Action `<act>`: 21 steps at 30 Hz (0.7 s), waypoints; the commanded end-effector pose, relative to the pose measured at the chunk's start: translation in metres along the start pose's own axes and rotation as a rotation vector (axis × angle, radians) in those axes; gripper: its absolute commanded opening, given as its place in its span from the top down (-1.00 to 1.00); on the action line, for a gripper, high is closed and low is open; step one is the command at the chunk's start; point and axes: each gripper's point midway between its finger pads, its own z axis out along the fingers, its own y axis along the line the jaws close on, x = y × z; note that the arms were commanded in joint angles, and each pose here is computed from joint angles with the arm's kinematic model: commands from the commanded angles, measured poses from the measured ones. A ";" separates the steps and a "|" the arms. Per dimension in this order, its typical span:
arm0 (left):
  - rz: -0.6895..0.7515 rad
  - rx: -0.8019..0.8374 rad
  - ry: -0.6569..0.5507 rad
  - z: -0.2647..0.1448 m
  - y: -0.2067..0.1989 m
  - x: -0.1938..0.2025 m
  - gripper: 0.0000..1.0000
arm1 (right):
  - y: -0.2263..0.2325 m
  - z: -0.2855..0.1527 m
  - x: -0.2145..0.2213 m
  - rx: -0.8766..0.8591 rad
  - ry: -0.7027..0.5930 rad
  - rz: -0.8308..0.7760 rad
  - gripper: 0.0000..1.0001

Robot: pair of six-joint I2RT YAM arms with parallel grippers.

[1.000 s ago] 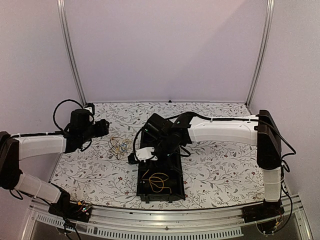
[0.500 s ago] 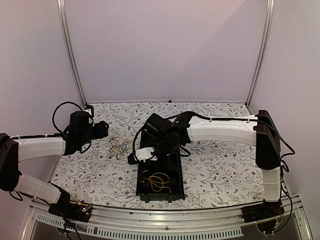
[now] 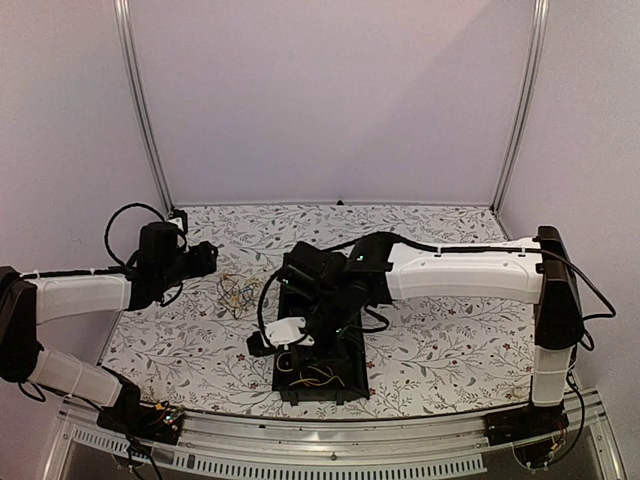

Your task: Untangle the cables

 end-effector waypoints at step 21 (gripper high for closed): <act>-0.100 0.031 0.288 -0.008 0.000 0.057 -0.17 | -0.045 -0.058 0.022 0.138 -0.122 0.173 0.39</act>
